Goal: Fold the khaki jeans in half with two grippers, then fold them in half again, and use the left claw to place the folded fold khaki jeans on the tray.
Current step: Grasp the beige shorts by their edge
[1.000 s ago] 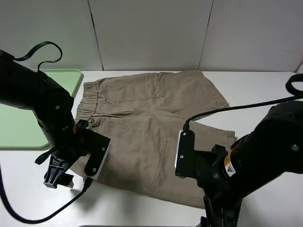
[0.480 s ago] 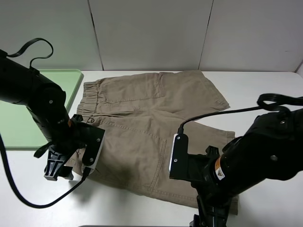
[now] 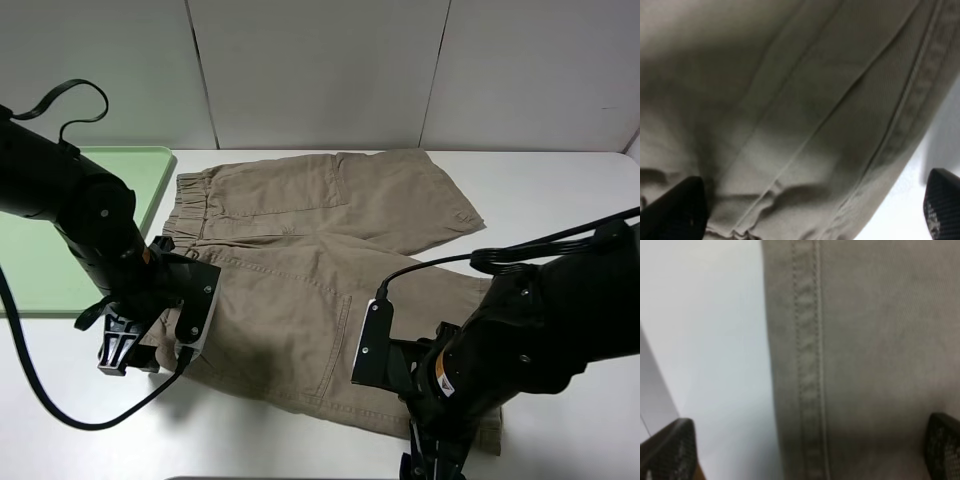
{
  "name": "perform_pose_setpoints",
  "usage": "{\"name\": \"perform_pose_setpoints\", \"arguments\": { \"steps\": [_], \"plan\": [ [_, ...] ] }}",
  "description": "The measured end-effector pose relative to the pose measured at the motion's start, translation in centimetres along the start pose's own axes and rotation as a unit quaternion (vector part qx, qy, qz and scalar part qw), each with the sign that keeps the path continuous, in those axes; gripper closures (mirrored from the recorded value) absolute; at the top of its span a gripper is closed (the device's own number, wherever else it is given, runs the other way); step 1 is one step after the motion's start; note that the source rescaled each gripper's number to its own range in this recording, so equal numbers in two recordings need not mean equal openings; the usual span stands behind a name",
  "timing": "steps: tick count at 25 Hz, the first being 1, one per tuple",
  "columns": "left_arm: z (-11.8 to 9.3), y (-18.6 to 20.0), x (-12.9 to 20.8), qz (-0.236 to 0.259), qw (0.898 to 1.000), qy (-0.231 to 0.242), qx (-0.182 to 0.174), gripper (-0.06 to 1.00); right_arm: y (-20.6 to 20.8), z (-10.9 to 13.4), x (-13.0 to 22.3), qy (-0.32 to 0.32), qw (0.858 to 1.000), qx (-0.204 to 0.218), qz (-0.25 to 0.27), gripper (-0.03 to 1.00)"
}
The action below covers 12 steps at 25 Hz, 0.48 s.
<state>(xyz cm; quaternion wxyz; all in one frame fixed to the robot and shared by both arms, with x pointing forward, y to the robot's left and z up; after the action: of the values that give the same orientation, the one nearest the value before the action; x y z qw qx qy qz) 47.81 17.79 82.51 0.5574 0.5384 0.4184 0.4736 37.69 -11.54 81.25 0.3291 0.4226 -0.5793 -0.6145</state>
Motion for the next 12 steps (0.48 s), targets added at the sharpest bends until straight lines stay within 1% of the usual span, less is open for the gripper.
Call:
{"name": "perform_pose_setpoints", "arguments": {
  "steps": [6, 10, 12],
  "plan": [
    [-0.30, -0.66, 0.01, 0.002, 1.000, 0.001, 0.010, 0.09, -0.38, 0.02, 0.12, -0.004, 1.000, -0.001, 0.008, -0.03],
    [-0.19, -0.67, -0.06, -0.001, 1.000, 0.002, 0.006, 0.10, -0.38, 0.02, 0.12, -0.004, 1.000, -0.001, 0.008, -0.03],
    [-0.06, -0.67, -0.12, -0.003, 1.000, 0.002, 0.002, 0.12, -0.38, 0.02, 0.12, -0.004, 1.000, -0.001, 0.008, -0.03]
  ]
}}
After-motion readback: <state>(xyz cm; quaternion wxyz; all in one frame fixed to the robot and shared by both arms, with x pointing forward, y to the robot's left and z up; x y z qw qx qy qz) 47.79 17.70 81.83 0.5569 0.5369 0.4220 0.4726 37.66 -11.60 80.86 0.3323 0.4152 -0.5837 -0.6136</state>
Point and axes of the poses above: a point on each arm's last joint axis where the gripper is mounted, y pointing back along that axis away from the gripper, z along the wrist's bending axis when the last joint is at zero, x = y × z, the point moved 5 cm from there along -y, pointing out along that axis toward the gripper, and after that the axes turned 7 degrees about -y, right-handed, at the moved point
